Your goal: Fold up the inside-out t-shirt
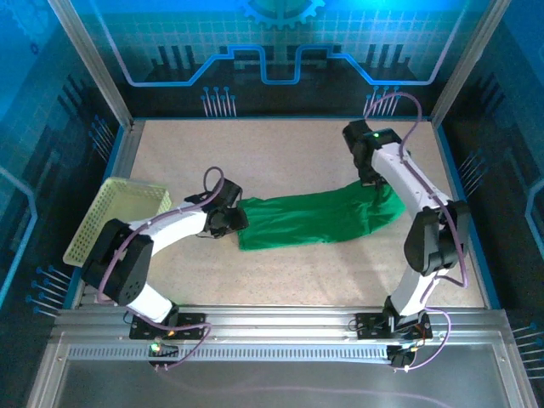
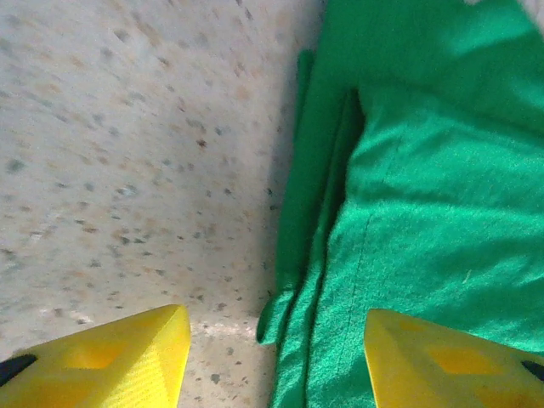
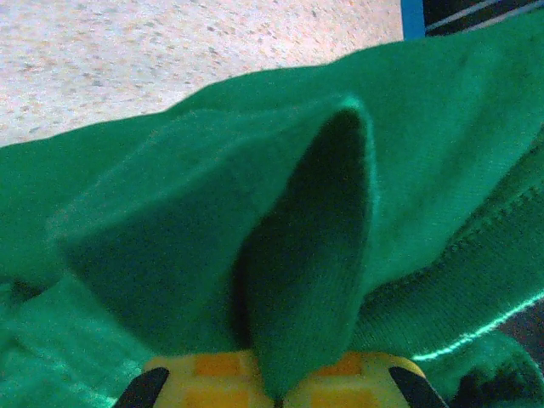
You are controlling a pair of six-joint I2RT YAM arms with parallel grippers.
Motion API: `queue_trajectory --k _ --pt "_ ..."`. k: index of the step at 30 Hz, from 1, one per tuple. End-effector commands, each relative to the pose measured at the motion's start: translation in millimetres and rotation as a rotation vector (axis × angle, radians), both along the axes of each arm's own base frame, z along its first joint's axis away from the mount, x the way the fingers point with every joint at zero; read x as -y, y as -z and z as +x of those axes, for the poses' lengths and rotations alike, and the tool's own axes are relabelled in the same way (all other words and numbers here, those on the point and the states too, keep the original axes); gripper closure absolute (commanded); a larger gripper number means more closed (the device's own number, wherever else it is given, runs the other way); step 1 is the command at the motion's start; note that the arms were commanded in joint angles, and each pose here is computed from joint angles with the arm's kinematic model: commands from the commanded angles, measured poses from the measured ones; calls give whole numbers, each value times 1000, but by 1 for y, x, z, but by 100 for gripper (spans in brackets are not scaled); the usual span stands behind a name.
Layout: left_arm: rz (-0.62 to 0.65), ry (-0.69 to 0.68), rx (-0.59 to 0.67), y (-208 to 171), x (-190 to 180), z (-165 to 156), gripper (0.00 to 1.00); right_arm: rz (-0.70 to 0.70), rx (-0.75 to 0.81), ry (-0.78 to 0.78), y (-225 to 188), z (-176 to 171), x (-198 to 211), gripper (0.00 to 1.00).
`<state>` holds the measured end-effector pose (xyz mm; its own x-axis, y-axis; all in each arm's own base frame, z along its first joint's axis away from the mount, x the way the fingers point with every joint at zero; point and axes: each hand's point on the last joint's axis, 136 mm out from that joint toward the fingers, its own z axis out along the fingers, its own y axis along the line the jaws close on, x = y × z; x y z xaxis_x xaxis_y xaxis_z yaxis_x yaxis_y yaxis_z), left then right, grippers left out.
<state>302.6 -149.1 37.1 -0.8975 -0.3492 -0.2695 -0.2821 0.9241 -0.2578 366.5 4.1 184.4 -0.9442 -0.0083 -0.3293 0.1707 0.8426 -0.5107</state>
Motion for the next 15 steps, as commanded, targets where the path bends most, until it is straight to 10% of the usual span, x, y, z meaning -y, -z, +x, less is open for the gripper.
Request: queue_trajectory --k 1,15 --pt "-70 39 18 0 27 5 45 -65 -41 -60 -7 -5 -23 100" --pt "-133 33 25 23 44 -19 57 242 -84 -236 25 -18 -174 100"
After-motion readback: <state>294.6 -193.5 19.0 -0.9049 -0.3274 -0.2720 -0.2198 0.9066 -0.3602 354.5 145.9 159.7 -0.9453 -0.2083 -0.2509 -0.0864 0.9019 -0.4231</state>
